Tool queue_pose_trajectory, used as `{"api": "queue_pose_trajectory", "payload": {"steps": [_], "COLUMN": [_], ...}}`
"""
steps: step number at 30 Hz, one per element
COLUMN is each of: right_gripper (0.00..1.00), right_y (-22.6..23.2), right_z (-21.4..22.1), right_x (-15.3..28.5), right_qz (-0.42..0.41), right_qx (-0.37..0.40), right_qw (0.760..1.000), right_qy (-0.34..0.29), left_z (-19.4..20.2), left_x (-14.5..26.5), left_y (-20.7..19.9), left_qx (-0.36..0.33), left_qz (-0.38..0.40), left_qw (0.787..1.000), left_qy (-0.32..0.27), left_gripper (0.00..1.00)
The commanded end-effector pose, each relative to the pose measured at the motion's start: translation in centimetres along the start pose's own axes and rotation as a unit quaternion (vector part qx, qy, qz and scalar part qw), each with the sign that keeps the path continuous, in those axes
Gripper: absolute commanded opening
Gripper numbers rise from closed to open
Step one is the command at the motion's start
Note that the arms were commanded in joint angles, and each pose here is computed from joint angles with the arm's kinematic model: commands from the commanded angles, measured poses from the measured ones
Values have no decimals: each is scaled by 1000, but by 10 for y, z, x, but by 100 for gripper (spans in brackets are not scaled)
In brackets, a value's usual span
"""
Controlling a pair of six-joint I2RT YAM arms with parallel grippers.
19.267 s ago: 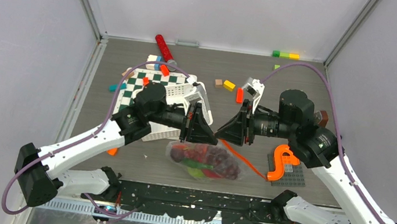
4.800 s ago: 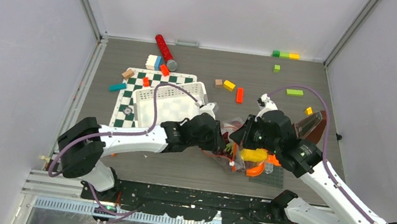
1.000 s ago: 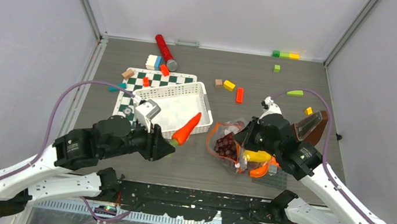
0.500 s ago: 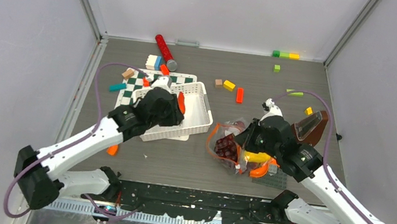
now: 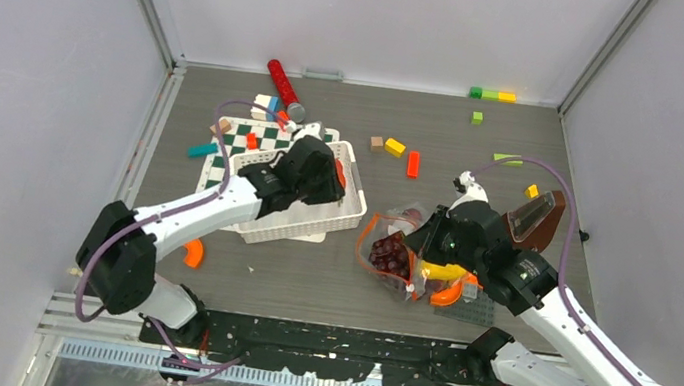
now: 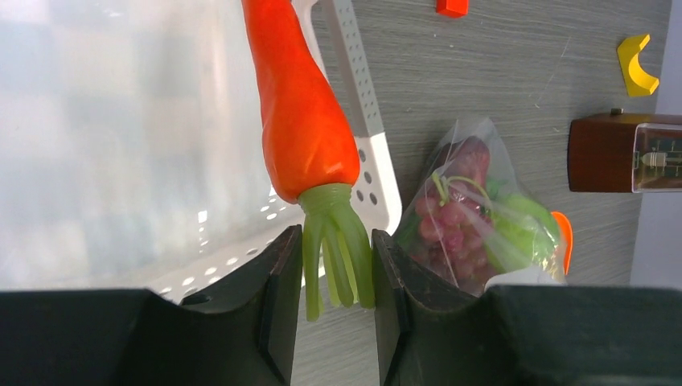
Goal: Open the zip-top bag and remove the fake food
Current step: Place the fake vegetable in the bin.
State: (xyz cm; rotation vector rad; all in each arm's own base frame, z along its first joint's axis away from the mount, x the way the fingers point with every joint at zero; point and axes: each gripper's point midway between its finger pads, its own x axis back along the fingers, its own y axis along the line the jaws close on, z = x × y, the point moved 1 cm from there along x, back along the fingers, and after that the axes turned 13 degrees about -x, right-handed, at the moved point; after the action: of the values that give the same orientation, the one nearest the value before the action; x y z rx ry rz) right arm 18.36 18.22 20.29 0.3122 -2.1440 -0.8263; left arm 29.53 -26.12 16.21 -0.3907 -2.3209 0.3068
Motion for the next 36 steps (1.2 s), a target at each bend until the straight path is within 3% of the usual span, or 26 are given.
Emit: {"api": "queue_pose_trajectory", "payload": {"steps": [1,12,21,26,29,32,36], "right_gripper": [0,0,0,0,0,0,0], "right_y": [3,2,0,0,0,0,1], "right_z": [-8,-7,-4,-4,-3,-3,-3], "right_x": [3,2,1,2,2,2,2], "right_qz": [-5,-4,-5,-6,-7,-7,-8], "right_qx": [-4,-5,-10,-11,-11,-11,-11], "right_qw": [1000,1000,1000,1000,1000,1000,1000], "right_qy": [-19,-20,-16,-15,-14,-13,-14], "left_z": [-27,-10,-6,-5,-8,-12,-21], "left_x": [-15,-41,-55,-57,-55,-51,-43], "left_y": [-24,-21,-32,-35,-34,-33,-33], "left_qx": [14,20,13,4,-3,-14,-25], "left_qz": [37,25,52,59,57,52,47], "left_qw": [999,999,998,998,998,998,999], "left_qy": [-26,4,19,21,17,15,6], "left_gripper": [0,4,24,43,78,97,100]}}
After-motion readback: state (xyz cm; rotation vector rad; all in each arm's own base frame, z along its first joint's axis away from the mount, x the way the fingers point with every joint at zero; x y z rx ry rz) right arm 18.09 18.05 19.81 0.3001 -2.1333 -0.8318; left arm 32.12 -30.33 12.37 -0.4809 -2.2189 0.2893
